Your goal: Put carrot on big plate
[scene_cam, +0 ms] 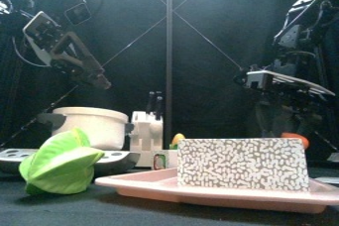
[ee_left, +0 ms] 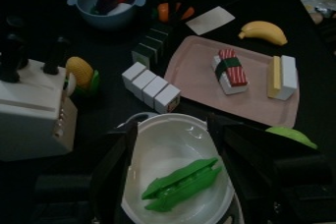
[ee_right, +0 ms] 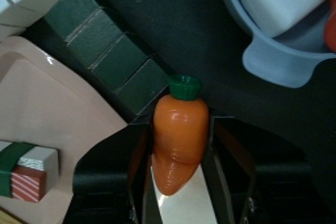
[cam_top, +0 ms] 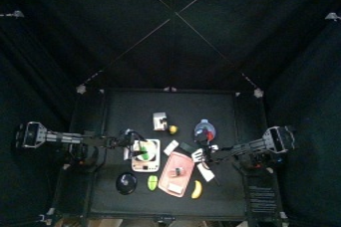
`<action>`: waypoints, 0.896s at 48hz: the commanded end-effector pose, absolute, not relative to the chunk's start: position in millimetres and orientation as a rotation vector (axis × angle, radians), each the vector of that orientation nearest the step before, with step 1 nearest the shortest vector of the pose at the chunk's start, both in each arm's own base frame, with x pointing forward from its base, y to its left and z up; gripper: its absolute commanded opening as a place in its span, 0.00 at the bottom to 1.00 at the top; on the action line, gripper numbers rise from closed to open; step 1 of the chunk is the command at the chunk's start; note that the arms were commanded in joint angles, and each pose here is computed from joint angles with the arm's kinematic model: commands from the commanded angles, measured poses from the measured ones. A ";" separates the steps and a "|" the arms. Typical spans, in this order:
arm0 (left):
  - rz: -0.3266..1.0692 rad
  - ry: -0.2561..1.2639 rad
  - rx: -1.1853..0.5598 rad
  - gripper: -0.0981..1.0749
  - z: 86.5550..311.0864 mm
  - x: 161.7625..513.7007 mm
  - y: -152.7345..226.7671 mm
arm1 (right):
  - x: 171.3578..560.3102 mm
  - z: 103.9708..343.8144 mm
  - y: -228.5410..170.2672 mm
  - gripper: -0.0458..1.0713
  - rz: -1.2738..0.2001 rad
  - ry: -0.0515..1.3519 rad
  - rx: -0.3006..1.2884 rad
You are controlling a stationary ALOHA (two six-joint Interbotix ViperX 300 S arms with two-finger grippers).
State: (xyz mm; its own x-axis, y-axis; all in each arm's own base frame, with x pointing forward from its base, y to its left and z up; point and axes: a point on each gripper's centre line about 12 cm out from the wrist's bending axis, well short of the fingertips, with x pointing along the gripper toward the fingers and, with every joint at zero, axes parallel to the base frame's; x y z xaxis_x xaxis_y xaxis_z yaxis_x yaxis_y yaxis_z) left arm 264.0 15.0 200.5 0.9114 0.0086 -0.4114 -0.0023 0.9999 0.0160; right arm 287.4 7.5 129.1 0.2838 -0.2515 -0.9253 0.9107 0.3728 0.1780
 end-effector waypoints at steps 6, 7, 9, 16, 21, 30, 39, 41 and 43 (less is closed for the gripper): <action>0.007 0.404 0.015 0.88 206.2 266.6 15.4 | 303.3 159.3 17.8 0.55 -0.829 0.890 0.875; 0.007 0.404 0.015 0.88 206.2 266.6 15.4 | 304.8 161.6 19.5 0.55 -0.821 0.886 0.877; 0.007 0.404 0.015 0.88 206.2 266.6 15.4 | 308.0 165.2 21.4 0.55 -0.810 0.877 0.879; 0.007 0.404 0.015 0.88 206.2 266.6 15.4 | 315.8 172.9 26.4 0.55 -0.781 0.859 0.871; 0.007 0.404 0.015 0.88 206.2 266.6 15.4 | 321.1 175.6 27.8 0.55 -0.768 0.849 0.863; 0.006 0.409 0.017 0.88 204.6 265.6 15.3 | 333.3 174.4 30.7 0.55 -0.734 0.835 0.800; 0.006 0.409 0.014 0.88 204.6 265.6 15.3 | 346.7 172.2 35.0 0.55 -0.677 0.815 0.763; 0.009 0.410 0.014 0.88 204.4 265.5 15.8 | 348.7 170.9 35.7 0.55 -0.670 0.814 0.761; 0.007 0.410 0.016 0.88 204.4 265.6 15.4 | 351.3 169.6 36.8 0.55 -0.661 0.814 0.760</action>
State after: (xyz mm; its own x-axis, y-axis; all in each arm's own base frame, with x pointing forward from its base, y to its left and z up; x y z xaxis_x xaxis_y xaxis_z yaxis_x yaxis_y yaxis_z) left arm 262.9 15.3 199.3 0.9102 0.0102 -0.4141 -0.0046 0.9999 0.0145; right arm 342.7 33.9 158.6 0.4787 -0.2376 -0.8452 0.7860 0.5450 0.2919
